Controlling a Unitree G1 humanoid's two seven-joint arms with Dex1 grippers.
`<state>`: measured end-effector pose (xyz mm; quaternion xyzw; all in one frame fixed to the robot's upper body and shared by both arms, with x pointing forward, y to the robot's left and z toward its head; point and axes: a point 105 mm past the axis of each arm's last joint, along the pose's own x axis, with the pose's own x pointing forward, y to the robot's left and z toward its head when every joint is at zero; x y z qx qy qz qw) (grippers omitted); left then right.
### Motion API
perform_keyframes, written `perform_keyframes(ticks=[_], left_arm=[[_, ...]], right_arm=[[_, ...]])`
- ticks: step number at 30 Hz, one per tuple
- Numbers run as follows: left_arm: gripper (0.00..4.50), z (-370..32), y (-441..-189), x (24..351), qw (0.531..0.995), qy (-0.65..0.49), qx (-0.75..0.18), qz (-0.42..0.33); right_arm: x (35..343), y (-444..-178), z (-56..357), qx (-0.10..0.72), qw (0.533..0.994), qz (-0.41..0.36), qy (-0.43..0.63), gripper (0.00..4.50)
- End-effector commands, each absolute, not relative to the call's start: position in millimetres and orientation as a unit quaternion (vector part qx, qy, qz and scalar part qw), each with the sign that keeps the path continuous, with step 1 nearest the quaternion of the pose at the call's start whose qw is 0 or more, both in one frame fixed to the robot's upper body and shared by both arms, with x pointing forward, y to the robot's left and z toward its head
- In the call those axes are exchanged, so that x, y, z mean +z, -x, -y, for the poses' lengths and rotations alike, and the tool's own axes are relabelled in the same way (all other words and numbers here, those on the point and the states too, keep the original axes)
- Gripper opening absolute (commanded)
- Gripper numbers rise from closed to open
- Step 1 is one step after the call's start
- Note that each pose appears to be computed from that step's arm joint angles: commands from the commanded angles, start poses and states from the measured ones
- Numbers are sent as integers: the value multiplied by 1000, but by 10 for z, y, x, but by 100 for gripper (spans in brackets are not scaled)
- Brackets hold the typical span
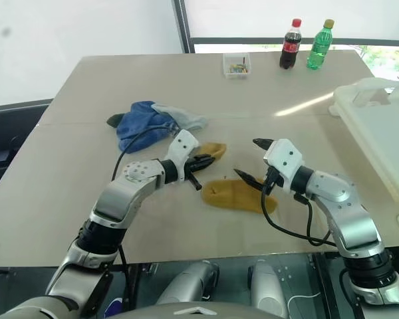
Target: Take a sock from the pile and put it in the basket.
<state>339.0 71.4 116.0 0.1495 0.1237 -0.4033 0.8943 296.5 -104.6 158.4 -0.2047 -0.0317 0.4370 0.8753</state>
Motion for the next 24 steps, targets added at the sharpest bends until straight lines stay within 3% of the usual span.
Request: perform_keyframes(ticks=[1,8,16,24], left_arm=[[220,-865,-3290,1429,905,-118,-399,-86],[220,-1296,-2968,1725,917,3,-385,-108],[220,-1701,-2907,1374,948,43,-261,-179],[220,-1872,-2928,1147,957,71,-198,-202]], right_arm=[[1599,-3047,972,437,880,16,184,450],[1596,-3219,785,457,873,-13,167,450],[1439,-3420,428,478,861,-36,169,450],[1355,-3687,314,457,876,-68,137,450]])
